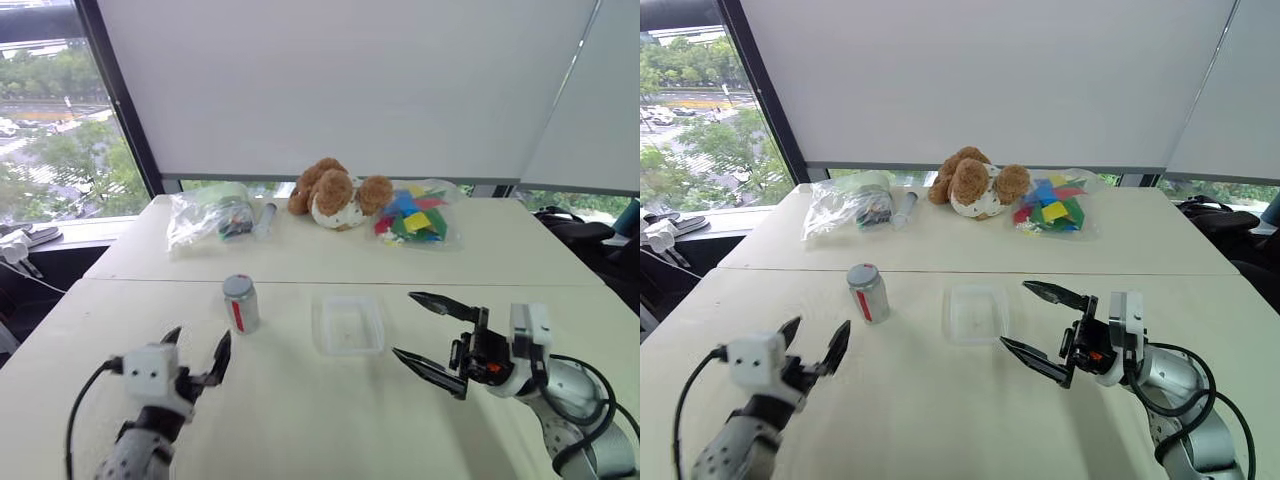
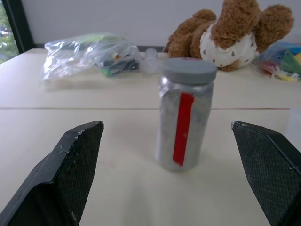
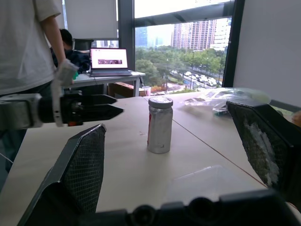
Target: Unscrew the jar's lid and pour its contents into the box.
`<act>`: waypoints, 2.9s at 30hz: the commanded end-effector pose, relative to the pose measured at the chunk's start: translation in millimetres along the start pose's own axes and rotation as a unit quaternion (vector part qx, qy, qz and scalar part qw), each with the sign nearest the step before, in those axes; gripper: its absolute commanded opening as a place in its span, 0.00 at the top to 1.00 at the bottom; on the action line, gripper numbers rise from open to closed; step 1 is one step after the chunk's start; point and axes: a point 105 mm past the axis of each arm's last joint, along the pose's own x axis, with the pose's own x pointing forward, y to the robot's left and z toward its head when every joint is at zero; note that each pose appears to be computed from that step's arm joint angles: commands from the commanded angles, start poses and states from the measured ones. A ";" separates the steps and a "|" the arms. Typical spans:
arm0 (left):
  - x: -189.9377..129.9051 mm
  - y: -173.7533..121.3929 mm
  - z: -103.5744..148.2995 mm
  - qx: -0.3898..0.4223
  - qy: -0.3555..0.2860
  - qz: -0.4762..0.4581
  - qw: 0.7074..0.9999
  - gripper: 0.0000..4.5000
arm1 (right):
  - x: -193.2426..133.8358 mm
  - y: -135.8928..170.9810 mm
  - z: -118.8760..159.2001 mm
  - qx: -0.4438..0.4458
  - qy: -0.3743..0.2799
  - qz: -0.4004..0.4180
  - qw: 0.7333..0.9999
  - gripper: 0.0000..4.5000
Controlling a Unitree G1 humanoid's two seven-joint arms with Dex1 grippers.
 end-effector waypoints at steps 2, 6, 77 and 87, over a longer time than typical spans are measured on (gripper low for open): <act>21.6 -2.8 0.4 0.037 0.005 0.008 0.999 0.00 | -1.8 2.2 3.8 -0.009 -0.004 0.015 1.000 0.00; 41.8 -0.6 -0.6 0.034 0.007 0.007 0.999 0.00 | -3.8 2.8 -0.4 -0.009 -0.007 0.013 1.000 0.00; 43.4 -110.0 53.4 0.062 0.005 -0.615 0.786 0.47 | 128.4 6.4 9.3 0.124 0.114 0.067 0.983 0.30; 32.9 -114.5 51.9 0.053 0.002 -0.643 0.764 0.47 | 123.8 17.8 16.7 0.120 0.094 0.144 0.978 0.48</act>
